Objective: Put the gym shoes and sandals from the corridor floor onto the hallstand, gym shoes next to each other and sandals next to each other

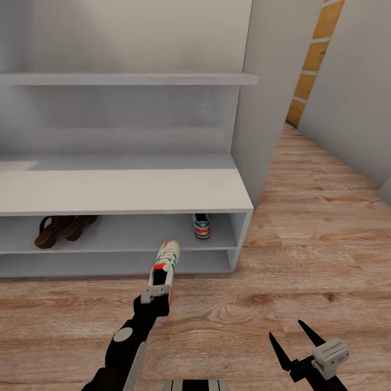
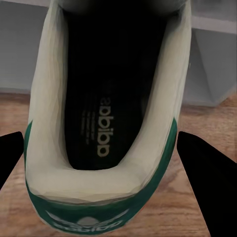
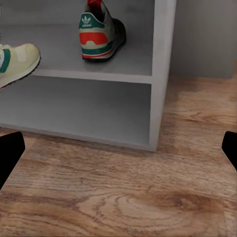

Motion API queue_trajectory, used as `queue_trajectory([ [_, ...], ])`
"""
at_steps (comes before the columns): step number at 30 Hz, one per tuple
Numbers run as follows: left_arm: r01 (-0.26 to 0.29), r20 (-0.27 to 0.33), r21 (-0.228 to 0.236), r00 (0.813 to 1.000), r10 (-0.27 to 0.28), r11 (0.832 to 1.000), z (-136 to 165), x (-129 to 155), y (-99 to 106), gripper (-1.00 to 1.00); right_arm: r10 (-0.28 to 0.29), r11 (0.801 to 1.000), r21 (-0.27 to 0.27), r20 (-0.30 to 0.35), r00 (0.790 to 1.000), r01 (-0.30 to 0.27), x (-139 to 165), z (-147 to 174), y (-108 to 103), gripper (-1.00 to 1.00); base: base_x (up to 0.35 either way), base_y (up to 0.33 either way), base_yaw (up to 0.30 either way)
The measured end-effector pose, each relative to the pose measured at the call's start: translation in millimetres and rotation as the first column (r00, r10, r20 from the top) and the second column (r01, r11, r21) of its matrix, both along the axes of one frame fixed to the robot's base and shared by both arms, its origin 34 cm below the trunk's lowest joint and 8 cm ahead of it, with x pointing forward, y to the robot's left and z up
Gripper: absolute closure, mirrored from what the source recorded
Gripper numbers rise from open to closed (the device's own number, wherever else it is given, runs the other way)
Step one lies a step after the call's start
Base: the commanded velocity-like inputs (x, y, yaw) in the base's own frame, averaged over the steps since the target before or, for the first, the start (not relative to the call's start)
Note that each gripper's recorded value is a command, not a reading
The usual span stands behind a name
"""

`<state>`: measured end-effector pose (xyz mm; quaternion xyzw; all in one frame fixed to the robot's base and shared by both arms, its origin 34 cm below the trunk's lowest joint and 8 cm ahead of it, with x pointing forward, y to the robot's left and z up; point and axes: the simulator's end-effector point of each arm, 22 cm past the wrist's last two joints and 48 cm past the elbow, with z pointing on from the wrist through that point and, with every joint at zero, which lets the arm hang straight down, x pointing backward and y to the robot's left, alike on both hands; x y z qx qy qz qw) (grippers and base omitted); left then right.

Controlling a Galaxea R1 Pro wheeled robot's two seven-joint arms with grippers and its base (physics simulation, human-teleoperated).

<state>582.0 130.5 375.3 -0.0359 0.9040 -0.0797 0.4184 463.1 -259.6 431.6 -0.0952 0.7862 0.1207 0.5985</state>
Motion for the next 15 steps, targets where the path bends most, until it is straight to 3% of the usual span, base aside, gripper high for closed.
queue_trajectory([
  [4,-0.031,-0.016,-0.004,0.999,0.031,1.0,-5.2,7.7,2.8,1.0,0.011,1.0,0.005,-0.001,1.0,-0.011,-0.2,-0.3,5.5,-1.0,0.0,0.0,0.0],
  [15,-0.049,-0.032,-0.007,0.998,0.049,0.999,-10.4,13.6,3.8,1.0,0.025,1.0,0.012,-0.002,1.0,-0.025,-0.5,-0.7,12.7,-1.0,0.0,0.0,0.0],
])
